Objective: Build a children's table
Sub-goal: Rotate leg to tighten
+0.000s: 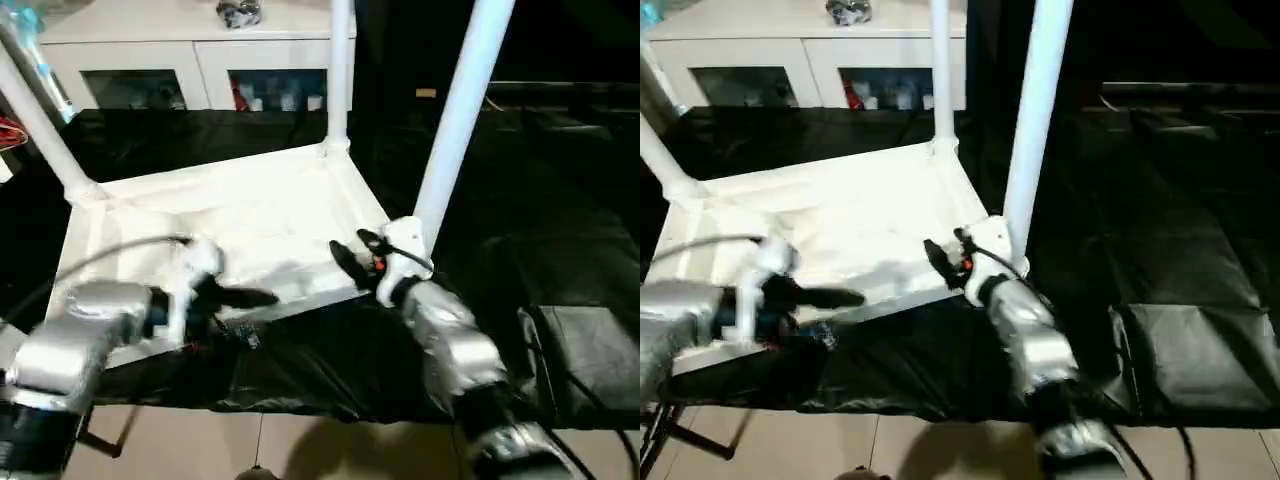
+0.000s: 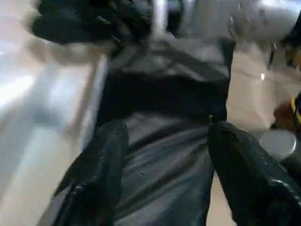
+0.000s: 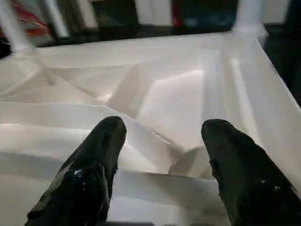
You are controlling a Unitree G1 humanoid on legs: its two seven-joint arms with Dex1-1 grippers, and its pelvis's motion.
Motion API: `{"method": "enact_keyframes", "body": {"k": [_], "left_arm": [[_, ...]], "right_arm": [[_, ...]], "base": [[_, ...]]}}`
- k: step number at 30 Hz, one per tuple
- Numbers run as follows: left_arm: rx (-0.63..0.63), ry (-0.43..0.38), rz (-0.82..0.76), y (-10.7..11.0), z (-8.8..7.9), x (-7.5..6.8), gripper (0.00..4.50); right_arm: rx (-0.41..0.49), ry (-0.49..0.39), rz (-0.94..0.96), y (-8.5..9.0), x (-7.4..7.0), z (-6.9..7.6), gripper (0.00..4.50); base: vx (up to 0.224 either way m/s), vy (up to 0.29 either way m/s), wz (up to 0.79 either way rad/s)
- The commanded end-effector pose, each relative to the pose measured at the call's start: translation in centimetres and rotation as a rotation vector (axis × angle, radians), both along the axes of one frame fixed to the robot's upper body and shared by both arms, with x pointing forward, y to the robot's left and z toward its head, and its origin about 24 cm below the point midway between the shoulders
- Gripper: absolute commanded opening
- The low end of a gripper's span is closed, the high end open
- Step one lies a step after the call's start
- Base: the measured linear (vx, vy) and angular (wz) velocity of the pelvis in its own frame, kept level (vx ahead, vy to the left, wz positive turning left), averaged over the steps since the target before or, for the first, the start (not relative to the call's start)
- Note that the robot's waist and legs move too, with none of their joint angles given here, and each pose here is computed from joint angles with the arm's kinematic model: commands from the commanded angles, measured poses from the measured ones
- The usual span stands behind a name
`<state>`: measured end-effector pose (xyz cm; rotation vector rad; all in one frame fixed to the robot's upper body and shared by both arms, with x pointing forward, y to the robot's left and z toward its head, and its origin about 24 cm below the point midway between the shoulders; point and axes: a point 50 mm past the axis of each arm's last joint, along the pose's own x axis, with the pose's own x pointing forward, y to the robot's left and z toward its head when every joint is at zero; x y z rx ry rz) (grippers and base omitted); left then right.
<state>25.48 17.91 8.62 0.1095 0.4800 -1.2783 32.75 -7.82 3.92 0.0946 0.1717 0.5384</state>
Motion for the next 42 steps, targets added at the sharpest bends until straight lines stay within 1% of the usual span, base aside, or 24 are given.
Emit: {"method": "enact_keyframes", "body": {"k": [1, 3, 6, 7, 8, 9, 13, 14, 15, 17, 18, 19, 21, 22, 24, 25, 27, 28, 29, 31, 32, 34, 37, 42], "left_arm": [[0.08, 0.003, 0.009, -0.3, -0.9, -0.3, 3.46], [0.111, 0.003, 0.013, -0.4, -1.3, -0.3, 3.69], [0.165, 0.006, 0.024, -0.4, -1.8, -0.4, 3.8], [0.19, 0.001, 0.033, -0.4, -2.1, -0.4, 3.8], [0.227, -0.016, 0.055, -0.2, -2.5, -0.2, 4.05], [0.254, -0.036, 0.076, -0.1, -2.7, 0.0, 4.13], [0.289, -0.089, 0.117, 0.2, -2.8, 0.7, 4.44], [0.289, -0.096, 0.124, 0.2, -2.7, 0.8, 4.44], [0.291, -0.129, 0.156, 0.3, -2.5, 1.4, 4.44], [0.291, -0.141, 0.168, 0.3, -2.4, 1.6, 4.44], [0.291, -0.169, 0.187, 0.3, -2.2, 2.0, 4.44], [0.291, -0.169, 0.187, 0.3, -2.2, 2.0, 4.44], [0.288, -0.224, 0.226, 0.1, -2.0, 2.9, 4.44], [0.288, -0.224, 0.226, 0.1, -2.0, 2.9, 4.44], [0.279, -0.259, 0.249, -0.1, -1.9, 3.4, 4.44], [0.26, -0.282, 0.267, -0.4, -1.7, 3.6, 4.44], [0.239, -0.302, 0.287, -0.7, -1.7, 3.9, 4.44], [0.237, -0.303, 0.289, -0.7, -1.6, 3.9, 4.44], [0.204, -0.315, 0.309, -1.0, -1.6, 3.9, 4.44], [0.194, -0.317, 0.313, -1.0, -1.6, 3.9, 4.44], [0.107, -0.319, 0.326, -1.6, -1.6, 3.3, 4.44], [0.093, -0.316, 0.332, -1.7, -1.6, 3.1, 4.44], [0.02, -0.33, 0.362, -2.1, -2.2, 1.8, 4.44], [-0.03, -0.336, 0.415, -2.3, -3.0, 0.7, 4.44]], "right_arm": [[-0.002, 0.017, -0.089, -0.3, 0.8, 0.0, 3.0], [0.001, 0.024, -0.111, -0.4, 1.0, -0.1, 3.0], [-0.001, 0.036, -0.162, -0.7, 1.4, -0.2, 3.0], [-0.001, 0.044, -0.197, -1.1, 1.6, -0.4, 3.0], [-0.005, 0.056, -0.26, -1.8, 1.9, -0.6, 3.0], [-0.011, 0.062, -0.304, -2.5, 2.1, -0.7, 3.0], [-0.036, 0.056, -0.379, -4.0, 2.5, -0.8, 3.0], [-0.037, 0.055, -0.385, -4.2, 2.5, -0.8, 3.0], [-0.044, 0.053, -0.415, -5.2, 2.6, -0.8, 3.0], [-0.046, 0.052, -0.425, -5.6, 2.7, -0.8, 3.0], [-0.056, 0.048, -0.455, -6.6, 2.8, -0.7, 3.0], [-0.056, 0.048, -0.455, -6.6, 2.8, -0.7, 3.0], [-0.087, 0.035, -0.523, -9.1, 3.1, -0.5, 3.0], [-0.087, 0.035, -0.523, -9.1, 3.1, -0.5, 3.0], [-0.105, 0.024, -0.582, -11.2, 3.1, -0.2, 3.0], [-0.125, 0.013, -0.626, -12.9, 3.1, 0.2, 3.0], [-0.146, 0.002, -0.655, -14.2, 3.0, 0.4, 3.0], [-0.148, 0.001, -0.657, -14.3, 3.0, 0.4, 3.0], [-0.162, -0.004, -0.674, -15.2, 2.8, 0.6, 3.0], [-0.165, -0.005, -0.677, -15.4, 2.7, 0.6, 3.0], [-0.177, -0.014, -0.666, -15.8, 2.5, 0.5, 3.0], [-0.18, -0.015, -0.661, -15.8, 2.4, 0.5, 3.0], [-0.209, -0.031, -0.581, -15.1, 1.7, -0.1, 3.0], [-0.168, -0.044, -0.492, -14.1, 0.8, -0.4, 3.0]], "base": [[0.0, 0.0, 0.0], [0.0, 0.0, 0.0], [0.0, 0.0, 0.0], [0.0, 0.0, 0.0], [0.0, 0.0, 0.0], [0.0, 0.0, 0.0], [0.0, 0.0, 0.0], [0.0, 0.0, 0.0], [0.0, 0.0, 0.0], [0.0, 0.0, 0.0], [0.0, 0.0, 0.0], [0.0, 0.0, 0.0], [0.0, 0.0, 0.0], [0.0, 0.0, 0.0], [0.0, 0.0, 0.0], [0.0, 0.0, 0.0], [0.0, 0.0, 0.0], [0.0, 0.0, 0.0], [0.0, 0.0, 0.0], [0.0, 0.0, 0.0], [0.0, 0.0, 0.0], [0.0, 0.0, 0.0], [0.0, 0.0, 0.0], [0.0, 0.0, 0.0]]}}
